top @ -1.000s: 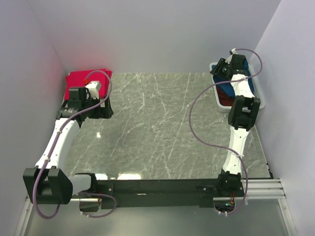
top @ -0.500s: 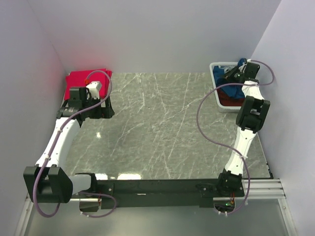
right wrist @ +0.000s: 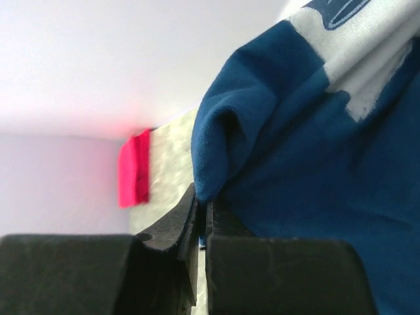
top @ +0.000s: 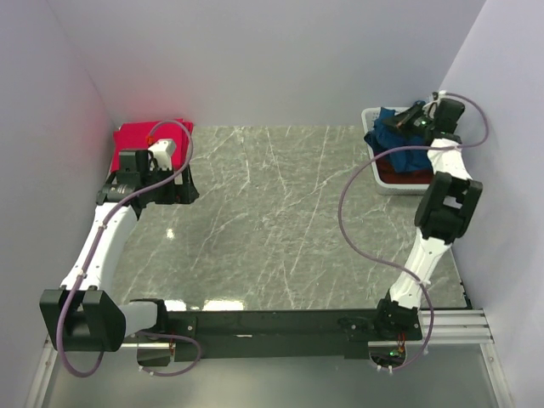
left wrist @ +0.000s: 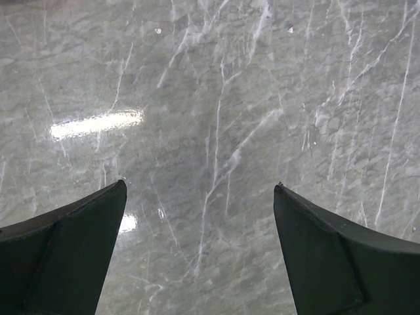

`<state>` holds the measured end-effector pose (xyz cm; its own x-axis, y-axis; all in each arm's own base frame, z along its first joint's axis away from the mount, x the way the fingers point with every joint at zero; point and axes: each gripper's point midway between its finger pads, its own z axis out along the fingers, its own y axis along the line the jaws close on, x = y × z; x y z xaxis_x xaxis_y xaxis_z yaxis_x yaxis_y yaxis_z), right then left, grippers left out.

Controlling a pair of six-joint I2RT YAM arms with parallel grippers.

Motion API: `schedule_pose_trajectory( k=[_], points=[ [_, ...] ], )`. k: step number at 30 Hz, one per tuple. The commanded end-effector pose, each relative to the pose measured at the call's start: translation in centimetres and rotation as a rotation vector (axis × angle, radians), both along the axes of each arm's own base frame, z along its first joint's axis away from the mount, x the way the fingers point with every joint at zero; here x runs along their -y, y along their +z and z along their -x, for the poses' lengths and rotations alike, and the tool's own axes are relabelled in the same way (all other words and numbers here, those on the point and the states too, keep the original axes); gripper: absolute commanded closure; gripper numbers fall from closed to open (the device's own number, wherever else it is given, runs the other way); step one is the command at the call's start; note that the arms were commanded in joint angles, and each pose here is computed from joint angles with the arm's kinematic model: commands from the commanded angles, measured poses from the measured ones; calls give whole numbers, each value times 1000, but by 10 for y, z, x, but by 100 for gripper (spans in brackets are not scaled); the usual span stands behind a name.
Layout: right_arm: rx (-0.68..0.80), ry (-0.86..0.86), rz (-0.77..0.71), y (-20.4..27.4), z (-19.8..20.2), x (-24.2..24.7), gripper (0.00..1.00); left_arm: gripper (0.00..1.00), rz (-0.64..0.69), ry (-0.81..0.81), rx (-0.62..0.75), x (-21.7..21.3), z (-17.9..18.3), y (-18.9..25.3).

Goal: Fold and stack the t-shirts
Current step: Grab the tshirt from the pile, then move the tshirt to the center of the board

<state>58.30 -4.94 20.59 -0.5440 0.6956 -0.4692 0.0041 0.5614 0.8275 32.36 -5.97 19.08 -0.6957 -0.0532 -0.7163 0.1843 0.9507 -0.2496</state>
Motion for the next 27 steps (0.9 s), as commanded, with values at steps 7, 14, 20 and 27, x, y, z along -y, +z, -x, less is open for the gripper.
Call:
schedule_pose_trajectory(
  k=[7,14,20,27],
  points=[
    [335,172,45,177,118,-47,100,1,24,-24,172,5,8,59],
    [559,257,185,275,190,-84,100,1,51,-46,196,10,19,74],
    [751,399,220,350,246,-142,100,1,71,-43,249,12,25,96],
    [883,530,167,395,284,-215,100,1,87,-49,308,14,30,124]
  ],
)
